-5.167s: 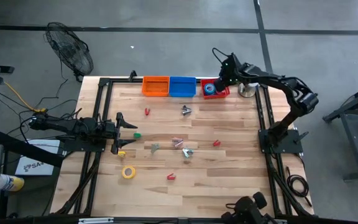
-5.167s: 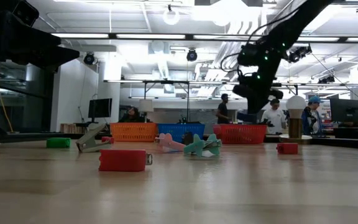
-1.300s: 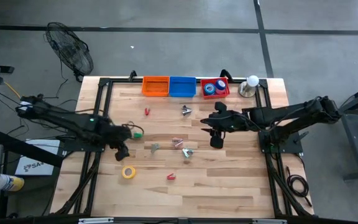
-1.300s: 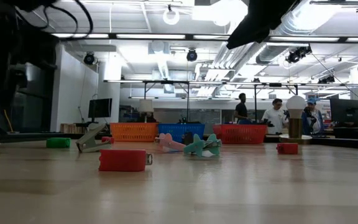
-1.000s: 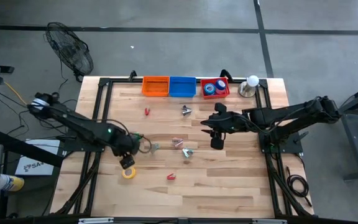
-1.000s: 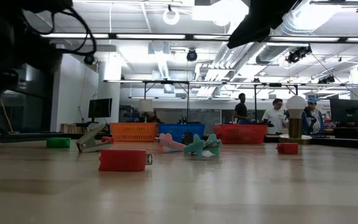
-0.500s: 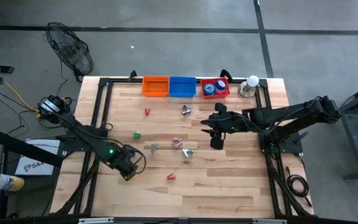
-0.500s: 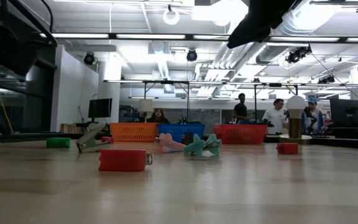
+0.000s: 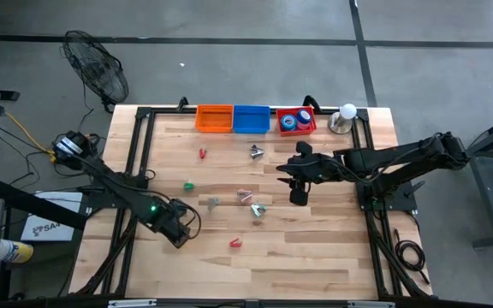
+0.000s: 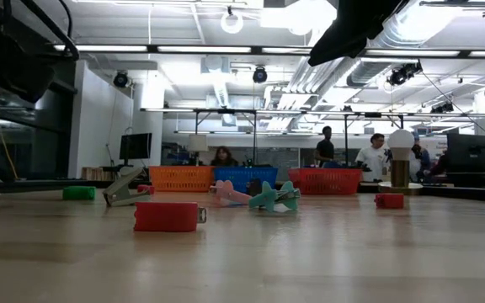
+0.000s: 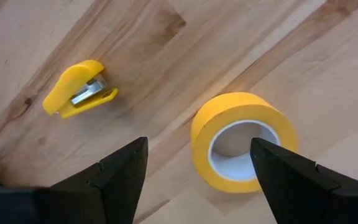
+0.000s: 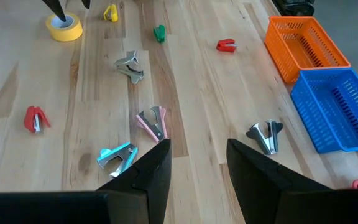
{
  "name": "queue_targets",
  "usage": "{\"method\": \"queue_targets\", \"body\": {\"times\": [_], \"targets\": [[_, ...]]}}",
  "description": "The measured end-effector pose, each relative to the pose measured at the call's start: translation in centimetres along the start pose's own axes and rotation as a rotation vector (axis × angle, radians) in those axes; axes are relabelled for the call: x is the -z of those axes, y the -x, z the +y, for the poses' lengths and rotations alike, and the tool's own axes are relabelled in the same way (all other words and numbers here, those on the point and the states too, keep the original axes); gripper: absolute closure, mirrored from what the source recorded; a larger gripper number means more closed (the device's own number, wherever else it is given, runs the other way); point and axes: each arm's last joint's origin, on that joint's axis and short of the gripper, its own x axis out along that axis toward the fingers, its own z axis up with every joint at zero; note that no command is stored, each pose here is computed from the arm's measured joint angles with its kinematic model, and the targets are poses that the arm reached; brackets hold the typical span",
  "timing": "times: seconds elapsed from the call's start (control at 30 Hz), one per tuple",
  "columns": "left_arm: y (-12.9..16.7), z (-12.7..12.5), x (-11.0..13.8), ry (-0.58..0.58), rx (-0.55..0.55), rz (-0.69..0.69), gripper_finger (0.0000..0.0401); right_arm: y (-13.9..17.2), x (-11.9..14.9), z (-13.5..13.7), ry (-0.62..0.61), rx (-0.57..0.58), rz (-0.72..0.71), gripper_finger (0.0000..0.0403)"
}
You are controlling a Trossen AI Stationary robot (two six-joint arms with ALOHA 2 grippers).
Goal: Pick and place Stapler, Stapler remover, tape
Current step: Put the yellow tape into the red bin
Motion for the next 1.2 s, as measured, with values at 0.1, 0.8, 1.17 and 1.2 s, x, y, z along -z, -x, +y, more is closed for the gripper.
{"method": "queue_targets", "body": {"times": [0.1,0.8,1.17,1.2], "targets": [[-0.6,-0.1,0.0,0.007,-0.026,0.029,0.0121,0.0,0.0,0.0,0.000,0.000,0.000,0.0256],[-2.1,-0.7,0.1,-0.027,-0.052,0.086,0.0277,0.0,0.0,-0.1,0.000,0.018,-0.003,0.0256],[-2.1,-1.0,0.0,-0.192,-0.026,0.055,0.0371,0.0,0.0,0.0,0.000,-0.005,0.000,0.0256],[-2.1,-1.0,0.0,-0.203,-0.020,0.041,0.0371,0.0,0.0,0.1,0.000,-0.012,0.000,0.0256]]}}
